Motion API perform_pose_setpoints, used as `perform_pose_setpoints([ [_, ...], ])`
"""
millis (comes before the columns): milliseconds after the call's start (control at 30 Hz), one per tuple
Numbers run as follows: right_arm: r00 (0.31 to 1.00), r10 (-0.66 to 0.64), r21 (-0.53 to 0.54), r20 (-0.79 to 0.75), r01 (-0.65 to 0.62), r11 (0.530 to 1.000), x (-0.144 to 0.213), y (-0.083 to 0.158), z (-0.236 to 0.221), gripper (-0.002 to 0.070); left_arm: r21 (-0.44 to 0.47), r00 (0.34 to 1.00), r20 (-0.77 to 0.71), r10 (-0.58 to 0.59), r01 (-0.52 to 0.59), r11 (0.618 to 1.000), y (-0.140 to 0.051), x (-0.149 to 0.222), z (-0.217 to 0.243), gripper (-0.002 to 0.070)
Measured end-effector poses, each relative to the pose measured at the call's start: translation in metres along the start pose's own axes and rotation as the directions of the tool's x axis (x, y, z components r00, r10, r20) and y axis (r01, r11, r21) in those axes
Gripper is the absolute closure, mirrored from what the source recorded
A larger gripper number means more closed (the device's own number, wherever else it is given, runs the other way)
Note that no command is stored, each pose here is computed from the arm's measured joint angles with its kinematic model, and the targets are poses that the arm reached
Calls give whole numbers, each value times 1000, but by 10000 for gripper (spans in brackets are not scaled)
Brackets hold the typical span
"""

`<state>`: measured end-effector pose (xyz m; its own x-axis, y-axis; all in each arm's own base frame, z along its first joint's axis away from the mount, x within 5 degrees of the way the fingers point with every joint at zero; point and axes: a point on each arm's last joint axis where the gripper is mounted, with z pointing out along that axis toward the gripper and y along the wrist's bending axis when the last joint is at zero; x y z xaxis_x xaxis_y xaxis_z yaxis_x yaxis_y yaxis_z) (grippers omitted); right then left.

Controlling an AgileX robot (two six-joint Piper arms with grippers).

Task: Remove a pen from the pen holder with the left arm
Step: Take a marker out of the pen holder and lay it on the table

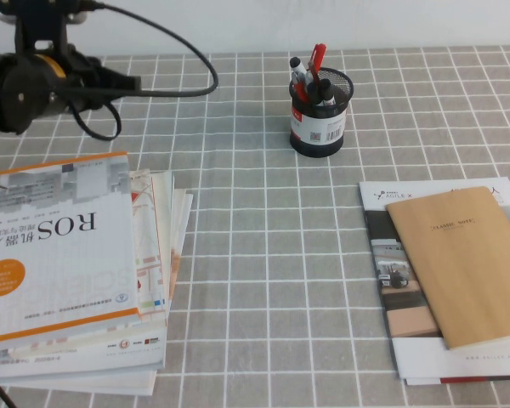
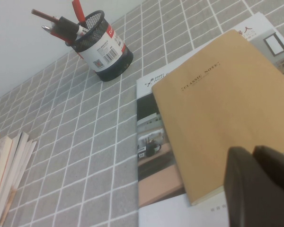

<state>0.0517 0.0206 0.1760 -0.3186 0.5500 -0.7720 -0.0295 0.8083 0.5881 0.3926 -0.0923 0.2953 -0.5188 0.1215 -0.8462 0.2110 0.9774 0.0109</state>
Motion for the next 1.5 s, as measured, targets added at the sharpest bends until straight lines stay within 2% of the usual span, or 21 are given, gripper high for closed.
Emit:
perform_pose_setpoints([
  [200,1000,0,0,0,0,1000,0,0,0,689,31,992,121,-22,19,999,-7,-9,0,677],
  [433,1000,0,0,0,0,1000,0,0,0,689,78,954,298,-16,-8,997,-18,6,-7,678],
  [500,1000,0,0,0,0,1000,0,0,0,689,115,936,353,0,-43,992,-23,14,-14,677],
  [567,1000,0,0,0,0,1000,0,0,0,689,208,906,423,10,-108,972,-33,23,-24,677],
  [600,1000,0,0,0,0,1000,0,0,0,689,263,890,457,12,-148,953,-36,26,-28,677],
  [667,1000,0,0,0,0,1000,0,0,0,689,421,847,531,8,-272,865,-49,33,-39,677],
  [700,1000,0,0,0,0,1000,0,0,0,689,505,832,555,22,-358,785,-57,38,-46,677],
  [733,1000,0,0,0,0,1000,0,0,0,689,574,830,558,14,-398,716,-63,40,-53,677],
  [767,1000,0,0,0,0,1000,0,0,0,689,624,844,536,13,-406,668,-66,43,-56,677],
  [800,1000,0,0,0,0,1000,0,0,0,689,656,868,497,9,-382,650,-68,46,-57,677],
  [833,1000,0,0,0,0,1000,0,0,0,689,669,891,454,18,-354,654,-67,49,-56,678],
  [900,1000,0,0,0,0,1000,0,0,0,689,657,925,380,29,-291,696,-63,52,-50,677],
  [933,1000,0,0,0,0,1000,0,0,0,689,640,936,352,33,-266,721,-59,54,-47,677],
  [1033,1000,0,0,0,0,1000,0,0,0,689,609,946,321,40,-239,756,-55,55,-43,661],
  [1100,1000,0,0,0,0,1000,0,0,0,689,599,944,327,54,-251,760,-54,56,-41,613],
  [1200,1000,0,0,0,0,1000,0,0,0,689,593,936,347,64,-272,758,-54,58,-36,494],
  [1267,1000,0,0,0,0,1000,0,0,0,689,606,931,364,36,-266,750,-55,59,-32,393],
  [1367,1000,0,0,0,0,1000,0,0,0,689,622,920,391,-33,-238,746,-59,60,-23,283],
  [1433,1000,0,0,0,0,1000,0,0,0,689,616,905,419,-69,-228,754,-63,62,-14,249],
  [1500,1000,0,0,0,0,1000,0,0,0,689,600,878,475,-68,-266,755,-71,65,-6,235],
])
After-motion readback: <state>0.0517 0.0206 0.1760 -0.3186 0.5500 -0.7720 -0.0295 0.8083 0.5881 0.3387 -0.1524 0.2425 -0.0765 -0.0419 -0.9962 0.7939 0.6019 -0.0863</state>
